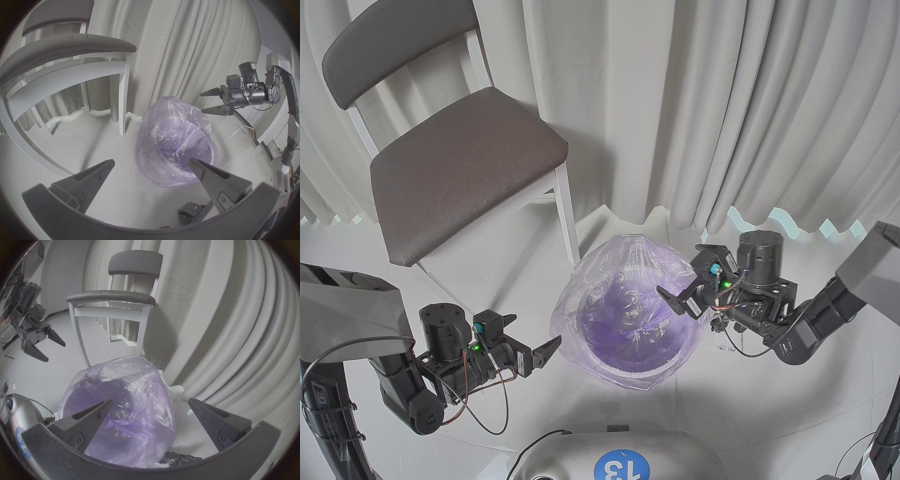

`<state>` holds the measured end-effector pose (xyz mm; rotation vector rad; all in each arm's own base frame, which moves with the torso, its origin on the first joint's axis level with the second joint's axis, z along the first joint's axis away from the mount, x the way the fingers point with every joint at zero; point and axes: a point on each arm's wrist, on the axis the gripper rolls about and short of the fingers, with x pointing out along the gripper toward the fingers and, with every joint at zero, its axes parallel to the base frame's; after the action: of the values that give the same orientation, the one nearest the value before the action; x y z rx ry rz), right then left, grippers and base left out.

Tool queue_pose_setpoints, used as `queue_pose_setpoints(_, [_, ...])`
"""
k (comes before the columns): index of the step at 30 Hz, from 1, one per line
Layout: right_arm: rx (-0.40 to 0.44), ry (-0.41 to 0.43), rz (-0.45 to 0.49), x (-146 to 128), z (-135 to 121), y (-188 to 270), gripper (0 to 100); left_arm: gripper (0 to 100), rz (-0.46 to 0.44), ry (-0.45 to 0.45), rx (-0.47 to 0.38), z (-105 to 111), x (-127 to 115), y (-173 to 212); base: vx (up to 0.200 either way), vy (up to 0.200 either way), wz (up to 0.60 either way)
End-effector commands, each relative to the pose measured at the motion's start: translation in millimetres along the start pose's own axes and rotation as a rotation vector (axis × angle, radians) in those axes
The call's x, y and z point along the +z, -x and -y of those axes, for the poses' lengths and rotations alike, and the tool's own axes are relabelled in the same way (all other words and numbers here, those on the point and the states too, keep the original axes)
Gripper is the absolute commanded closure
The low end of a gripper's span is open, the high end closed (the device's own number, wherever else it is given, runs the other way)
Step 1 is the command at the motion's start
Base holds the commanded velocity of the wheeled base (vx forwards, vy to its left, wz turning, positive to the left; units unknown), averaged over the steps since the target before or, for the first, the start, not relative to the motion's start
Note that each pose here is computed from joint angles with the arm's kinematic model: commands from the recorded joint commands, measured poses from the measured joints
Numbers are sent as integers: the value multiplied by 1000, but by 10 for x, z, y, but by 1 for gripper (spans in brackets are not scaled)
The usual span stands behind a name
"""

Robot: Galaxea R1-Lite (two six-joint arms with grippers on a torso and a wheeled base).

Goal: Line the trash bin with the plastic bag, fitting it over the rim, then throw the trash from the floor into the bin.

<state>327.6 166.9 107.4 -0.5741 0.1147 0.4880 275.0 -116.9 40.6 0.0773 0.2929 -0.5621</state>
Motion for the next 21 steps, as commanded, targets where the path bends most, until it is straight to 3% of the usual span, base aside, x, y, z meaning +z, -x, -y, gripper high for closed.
queue_pose_setpoints(1, [-5, 3, 61, 89, 202, 323, 0, 0, -3, -8, -23, 68, 48, 103, 0, 0, 0])
queue_pose_setpoints(8, [-9, -22, 48, 40, 252, 458, 0, 0, 2, -10, -41, 161, 84, 90, 0, 0, 0])
queue_pose_setpoints(12, [-74, -94, 8, -42, 332, 448, 0, 0, -1, -20, -35, 155, 73, 85, 0, 0, 0])
queue_pose_setpoints(18, [-257, -210, -71, -86, 488, 477, 0, 0, 33, -24, -59, 304, 135, 72, 0, 0, 0])
queue_pose_setpoints(21, [-246, -226, -91, -113, 486, 544, 0, 0, 26, -26, -54, 360, 120, 57, 0, 0, 0])
